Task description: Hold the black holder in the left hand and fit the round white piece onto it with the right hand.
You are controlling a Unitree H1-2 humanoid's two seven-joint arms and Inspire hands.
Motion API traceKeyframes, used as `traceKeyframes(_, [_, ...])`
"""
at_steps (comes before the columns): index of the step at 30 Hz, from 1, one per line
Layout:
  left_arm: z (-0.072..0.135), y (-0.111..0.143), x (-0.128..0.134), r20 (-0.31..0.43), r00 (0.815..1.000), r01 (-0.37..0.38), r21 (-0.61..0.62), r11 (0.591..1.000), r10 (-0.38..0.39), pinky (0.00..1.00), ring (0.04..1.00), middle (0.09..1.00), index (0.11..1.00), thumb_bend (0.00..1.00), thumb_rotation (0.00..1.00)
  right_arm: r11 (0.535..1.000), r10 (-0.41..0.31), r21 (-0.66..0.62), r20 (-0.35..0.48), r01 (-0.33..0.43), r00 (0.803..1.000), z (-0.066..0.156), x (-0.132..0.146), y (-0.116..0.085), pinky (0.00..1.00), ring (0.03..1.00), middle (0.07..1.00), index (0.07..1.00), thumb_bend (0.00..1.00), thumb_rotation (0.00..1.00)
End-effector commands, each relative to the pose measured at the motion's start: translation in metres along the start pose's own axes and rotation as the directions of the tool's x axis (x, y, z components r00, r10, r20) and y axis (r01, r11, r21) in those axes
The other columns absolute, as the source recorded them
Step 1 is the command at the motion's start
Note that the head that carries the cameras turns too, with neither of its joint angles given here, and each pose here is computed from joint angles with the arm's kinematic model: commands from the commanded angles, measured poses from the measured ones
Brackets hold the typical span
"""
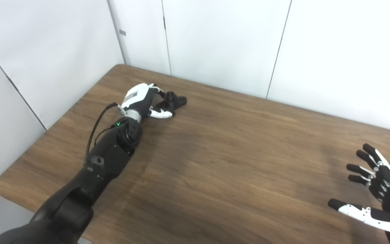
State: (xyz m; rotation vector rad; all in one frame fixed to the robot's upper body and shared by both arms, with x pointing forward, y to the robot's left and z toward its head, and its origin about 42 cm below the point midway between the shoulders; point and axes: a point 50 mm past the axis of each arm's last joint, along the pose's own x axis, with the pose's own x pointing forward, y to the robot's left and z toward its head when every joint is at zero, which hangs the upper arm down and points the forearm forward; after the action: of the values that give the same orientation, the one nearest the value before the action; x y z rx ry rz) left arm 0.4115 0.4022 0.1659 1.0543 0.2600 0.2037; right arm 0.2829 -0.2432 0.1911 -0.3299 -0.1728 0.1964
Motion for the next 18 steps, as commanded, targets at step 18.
traceKeyframes(18, [-0.0161,-0.0376,-0.0054,-0.075,0.991,0.120,0.115,0.986,-0.112,0.91,0.934,0.852,0.484,0.52,0.05,1.000,-0.018,-0.020,0.074,0.019,0.997,0.0143,0.0056,-0.0046,0.74,0.788,0.911,0.934,0.72,0.00])
